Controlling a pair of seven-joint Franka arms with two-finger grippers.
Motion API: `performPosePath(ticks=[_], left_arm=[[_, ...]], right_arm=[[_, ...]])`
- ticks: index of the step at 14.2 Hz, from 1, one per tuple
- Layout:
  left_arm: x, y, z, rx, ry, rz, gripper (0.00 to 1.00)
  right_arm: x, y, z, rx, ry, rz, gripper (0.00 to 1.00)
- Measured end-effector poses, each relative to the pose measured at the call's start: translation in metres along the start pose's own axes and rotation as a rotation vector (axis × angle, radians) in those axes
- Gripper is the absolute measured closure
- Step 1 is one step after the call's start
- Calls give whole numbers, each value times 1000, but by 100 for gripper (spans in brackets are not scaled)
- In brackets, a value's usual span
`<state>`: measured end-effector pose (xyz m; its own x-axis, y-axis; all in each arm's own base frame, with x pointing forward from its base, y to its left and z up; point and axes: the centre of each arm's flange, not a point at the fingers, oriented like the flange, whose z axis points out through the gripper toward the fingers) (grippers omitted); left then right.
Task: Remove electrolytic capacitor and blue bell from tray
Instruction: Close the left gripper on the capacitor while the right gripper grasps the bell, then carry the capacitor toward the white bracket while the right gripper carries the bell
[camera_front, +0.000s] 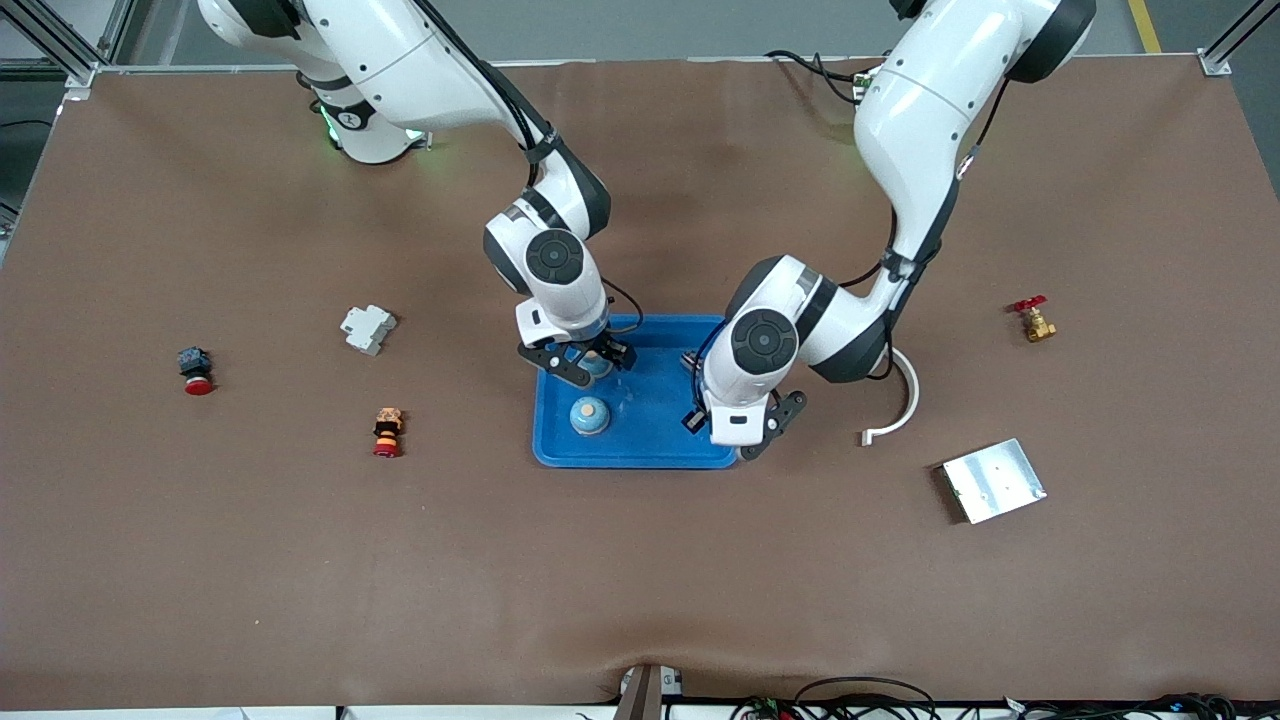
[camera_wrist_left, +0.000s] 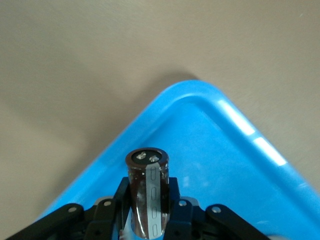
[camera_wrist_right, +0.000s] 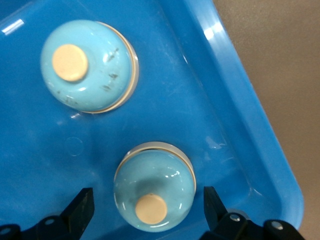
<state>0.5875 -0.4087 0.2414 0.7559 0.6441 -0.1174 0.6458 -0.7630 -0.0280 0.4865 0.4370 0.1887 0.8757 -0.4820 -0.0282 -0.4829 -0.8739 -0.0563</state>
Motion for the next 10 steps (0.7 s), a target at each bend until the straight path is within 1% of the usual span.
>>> performPosePath(ticks=[1,2,3,6,10], left_arm=[[4,-7,-10,38,-8,70,67],[11,-14,-21,60,-15,124,67],[19,-20,-31,68,-18,156,67],[32,-43,-49,82,-20,224,67],[55,-95,-62,117,-39,373,67]], right_arm=[[0,-1,-1,2,3,-2,12],[1,-1,-2,3,5,-3,22],[2,-2,-3,4,7,-2,36],[4,-2,-4,6,10,0,37],[6,-3,-7,7,12,1,37]])
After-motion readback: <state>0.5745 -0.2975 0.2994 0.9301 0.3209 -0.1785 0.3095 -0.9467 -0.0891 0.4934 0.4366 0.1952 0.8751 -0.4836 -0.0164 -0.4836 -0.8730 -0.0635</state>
